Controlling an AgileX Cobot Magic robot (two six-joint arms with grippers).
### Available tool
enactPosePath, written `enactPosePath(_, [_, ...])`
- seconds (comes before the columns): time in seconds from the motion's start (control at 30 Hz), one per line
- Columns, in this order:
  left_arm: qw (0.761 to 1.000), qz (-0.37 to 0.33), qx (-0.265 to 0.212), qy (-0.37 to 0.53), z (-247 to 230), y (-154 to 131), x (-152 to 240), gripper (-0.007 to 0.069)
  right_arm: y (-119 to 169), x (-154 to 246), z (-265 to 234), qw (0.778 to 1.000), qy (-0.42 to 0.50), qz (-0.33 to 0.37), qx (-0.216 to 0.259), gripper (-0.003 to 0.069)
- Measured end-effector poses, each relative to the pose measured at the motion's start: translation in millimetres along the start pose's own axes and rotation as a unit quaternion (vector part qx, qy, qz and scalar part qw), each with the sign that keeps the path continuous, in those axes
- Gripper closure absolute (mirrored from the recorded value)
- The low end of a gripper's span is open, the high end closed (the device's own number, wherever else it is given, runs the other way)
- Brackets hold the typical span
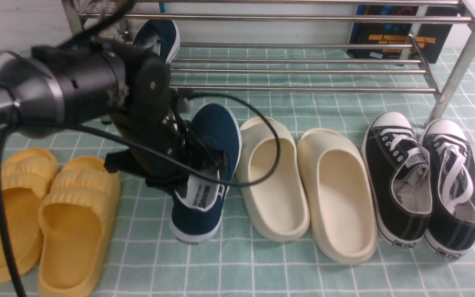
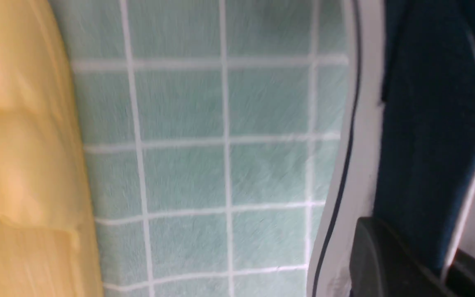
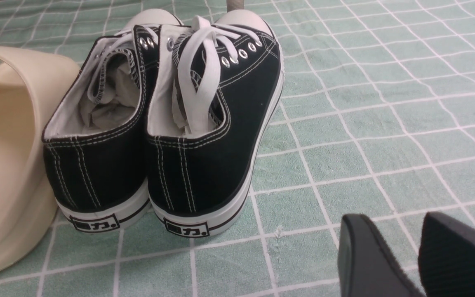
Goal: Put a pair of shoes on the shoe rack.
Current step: Use the left arm to put a shoe into the shoe rack
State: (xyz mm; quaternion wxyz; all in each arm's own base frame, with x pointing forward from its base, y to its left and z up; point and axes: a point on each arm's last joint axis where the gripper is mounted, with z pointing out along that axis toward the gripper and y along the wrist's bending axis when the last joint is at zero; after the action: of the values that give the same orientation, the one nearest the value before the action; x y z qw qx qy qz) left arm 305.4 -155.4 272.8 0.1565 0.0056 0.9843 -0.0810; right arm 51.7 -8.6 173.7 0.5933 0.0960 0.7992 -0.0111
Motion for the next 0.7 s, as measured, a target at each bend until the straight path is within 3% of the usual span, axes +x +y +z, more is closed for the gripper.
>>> enactPosePath(0.23, [0.998, -0.025, 0.004, -0.049, -31.4, 16.1, -31.6, 0.0634, 0.0, 0.0, 0.0, 1.000, 0.000, 0.000, 0.000, 0.0420])
enactPosePath(0.43, [0.998, -0.047, -0.007, -0.041, -6.2, 28.2, -56.5, 0.0634, 0.0, 0.0, 0.0, 1.000, 0.000, 0.000, 0.000, 0.0420])
enactPosePath(0.7, [0.997, -0.035, 0.004, -0.066, 11.8, 22.3, -88.4, 0.0634, 0.0, 0.0, 0.0, 1.000, 0.000, 0.000, 0.000, 0.0420])
